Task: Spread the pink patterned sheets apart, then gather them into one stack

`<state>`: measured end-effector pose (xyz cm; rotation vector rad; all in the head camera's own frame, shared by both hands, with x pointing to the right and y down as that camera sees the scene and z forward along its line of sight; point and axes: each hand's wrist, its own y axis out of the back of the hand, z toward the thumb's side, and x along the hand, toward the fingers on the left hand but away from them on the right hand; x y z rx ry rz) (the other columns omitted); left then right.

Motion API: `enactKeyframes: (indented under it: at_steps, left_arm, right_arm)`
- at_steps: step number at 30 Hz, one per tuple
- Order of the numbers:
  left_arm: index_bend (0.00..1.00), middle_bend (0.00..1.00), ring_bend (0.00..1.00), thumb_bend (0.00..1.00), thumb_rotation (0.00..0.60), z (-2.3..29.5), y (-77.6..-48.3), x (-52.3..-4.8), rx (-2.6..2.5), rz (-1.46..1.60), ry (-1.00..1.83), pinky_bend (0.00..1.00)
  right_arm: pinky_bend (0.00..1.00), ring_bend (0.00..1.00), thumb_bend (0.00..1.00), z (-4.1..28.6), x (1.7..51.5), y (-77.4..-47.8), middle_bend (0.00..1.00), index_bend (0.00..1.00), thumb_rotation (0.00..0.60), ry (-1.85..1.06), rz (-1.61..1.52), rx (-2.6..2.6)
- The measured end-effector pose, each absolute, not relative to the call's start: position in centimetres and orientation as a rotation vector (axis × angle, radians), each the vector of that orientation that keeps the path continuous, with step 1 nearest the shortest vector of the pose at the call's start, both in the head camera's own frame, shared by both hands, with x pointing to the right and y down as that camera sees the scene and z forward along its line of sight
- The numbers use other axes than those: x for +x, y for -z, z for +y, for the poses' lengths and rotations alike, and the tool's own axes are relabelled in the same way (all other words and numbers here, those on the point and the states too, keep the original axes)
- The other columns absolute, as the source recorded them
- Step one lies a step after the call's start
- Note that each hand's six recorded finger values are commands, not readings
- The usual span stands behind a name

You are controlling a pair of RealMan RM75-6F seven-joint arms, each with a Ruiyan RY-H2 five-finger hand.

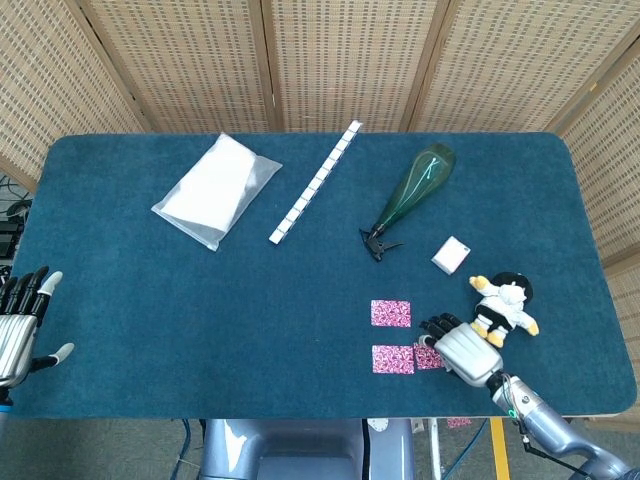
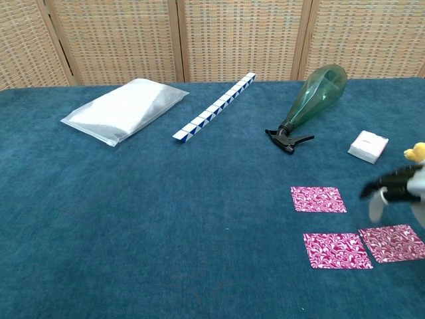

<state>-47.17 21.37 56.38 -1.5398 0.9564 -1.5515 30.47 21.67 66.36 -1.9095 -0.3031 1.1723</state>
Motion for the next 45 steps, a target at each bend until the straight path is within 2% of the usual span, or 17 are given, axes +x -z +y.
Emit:
enactKeyframes:
  at_steps: [3,5,11,16,31,40,45]
  left_arm:
    - [0.0,0.0,0.0,0.02,0.6,21.4,-56.4,-47.2,-1.54,0.956,1.551,0.0]
    - [0.0,0.0,0.0,0.02,0.6,21.4,-56.4,-47.2,-1.541,0.956,1.551,0.0]
    - [0.0,0.0,0.0,0.02,0.6,21.4,-56.4,-47.2,-1.542,0.954,1.551,0.0]
    - [0.0,0.0,0.0,0.02,0.6,21.4,-56.4,-47.2,-1.544,0.955,1.551,0.0]
    - [0.0,0.0,0.0,0.02,0.6,21.3,-56.5,-47.2,-1.557,0.949,1.558,0.0]
    - [0.0,0.0,0.0,0.02,0.6,21.3,-56.5,-47.2,-1.559,0.95,1.558,0.0]
    - [0.0,0.0,0.0,0.02,0.6,21.3,-56.4,-47.3,-1.561,0.95,1.558,0.0]
  right_arm:
    - [0.17,0.01,0.36,19.3,30.1,-65.2,0.01,0.26,0.6,-1.127,-0.44,-1.907]
    - [0.16,0.0,0.28,18.1,30.0,-64.8,0.0,0.26,0.6,-1.123,-0.496,-1.899]
    - [0.14,0.0,0.23,16.3,29.7,-65.2,0.0,0.26,0.6,-1.163,-0.573,-1.888]
    - [0.14,0.0,0.16,15.1,28.9,-66.6,0.0,0.26,0.6,-1.236,-0.598,-1.892]
    - [0.12,0.0,0.16,14.8,24.7,-70.0,0.0,0.26,0.6,-1.404,-0.589,-1.947]
    - [0.12,0.0,0.18,14.7,22.8,-71.5,0.0,0.26,0.6,-1.48,-0.606,-1.989]
    - [0.12,0.0,0.24,14.7,22.3,-72.0,0.0,0.27,0.6,-1.5,-0.593,-1.984]
